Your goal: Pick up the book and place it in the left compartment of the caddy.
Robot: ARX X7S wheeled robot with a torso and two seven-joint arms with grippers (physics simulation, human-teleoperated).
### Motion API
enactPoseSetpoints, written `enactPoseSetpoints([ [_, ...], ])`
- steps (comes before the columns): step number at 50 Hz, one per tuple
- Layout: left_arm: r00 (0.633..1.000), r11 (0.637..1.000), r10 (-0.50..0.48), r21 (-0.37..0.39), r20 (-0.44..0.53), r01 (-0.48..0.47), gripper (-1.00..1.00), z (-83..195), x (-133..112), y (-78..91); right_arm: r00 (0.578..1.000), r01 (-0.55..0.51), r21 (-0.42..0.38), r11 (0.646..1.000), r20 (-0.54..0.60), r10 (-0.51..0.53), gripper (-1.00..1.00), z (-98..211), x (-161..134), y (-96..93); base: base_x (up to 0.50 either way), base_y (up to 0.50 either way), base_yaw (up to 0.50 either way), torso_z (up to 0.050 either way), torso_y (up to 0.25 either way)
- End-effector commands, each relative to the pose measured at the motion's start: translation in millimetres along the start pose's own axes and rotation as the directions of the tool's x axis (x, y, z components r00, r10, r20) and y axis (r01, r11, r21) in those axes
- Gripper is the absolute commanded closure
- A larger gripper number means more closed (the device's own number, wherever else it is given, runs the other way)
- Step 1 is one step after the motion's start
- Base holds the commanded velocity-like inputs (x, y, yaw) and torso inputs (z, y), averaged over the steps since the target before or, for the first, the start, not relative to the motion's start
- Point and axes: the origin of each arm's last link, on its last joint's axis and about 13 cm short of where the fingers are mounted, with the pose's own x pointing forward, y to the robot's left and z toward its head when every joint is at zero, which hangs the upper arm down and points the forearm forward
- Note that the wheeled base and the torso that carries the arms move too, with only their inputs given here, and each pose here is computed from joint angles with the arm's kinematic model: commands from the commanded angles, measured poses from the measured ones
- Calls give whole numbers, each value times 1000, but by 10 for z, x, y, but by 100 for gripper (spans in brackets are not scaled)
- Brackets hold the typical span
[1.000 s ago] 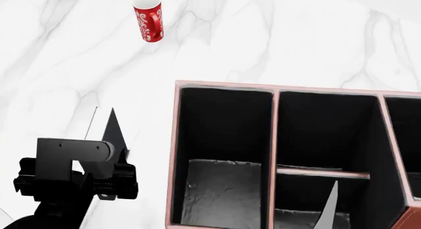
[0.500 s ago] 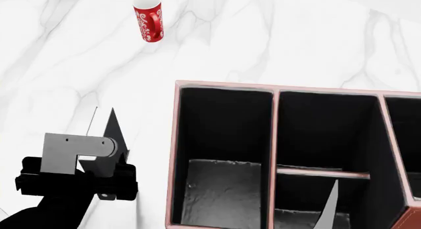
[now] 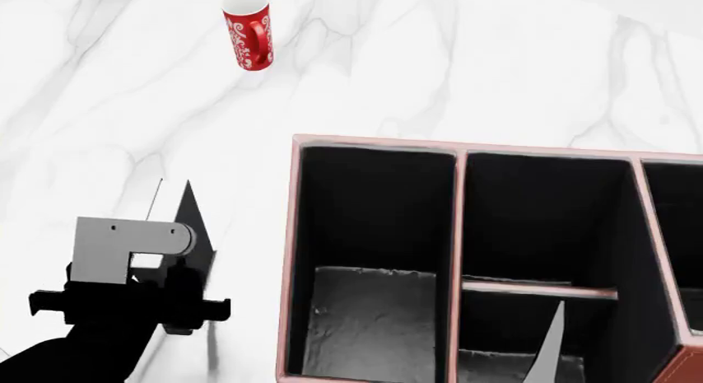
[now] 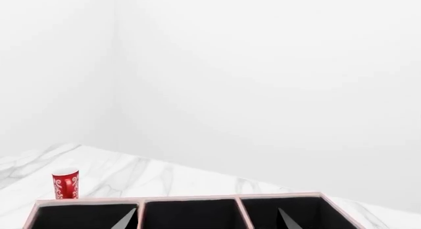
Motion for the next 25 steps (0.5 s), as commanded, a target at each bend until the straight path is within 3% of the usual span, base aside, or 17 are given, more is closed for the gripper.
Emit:
enactPoseSetpoints([
  [1, 1000, 1000, 1, -6, -8, -1, 100, -9, 18, -1, 1000, -2, 0, 1000, 0, 2, -100, -5, 2, 2, 0, 0, 0, 0, 0],
  [25, 1000, 1000, -9, -15, 23, 10, 100, 29, -67, -4, 1000, -3, -1, 1000, -2, 3, -100, -9, 2, 6, 0, 0, 0, 0, 0],
])
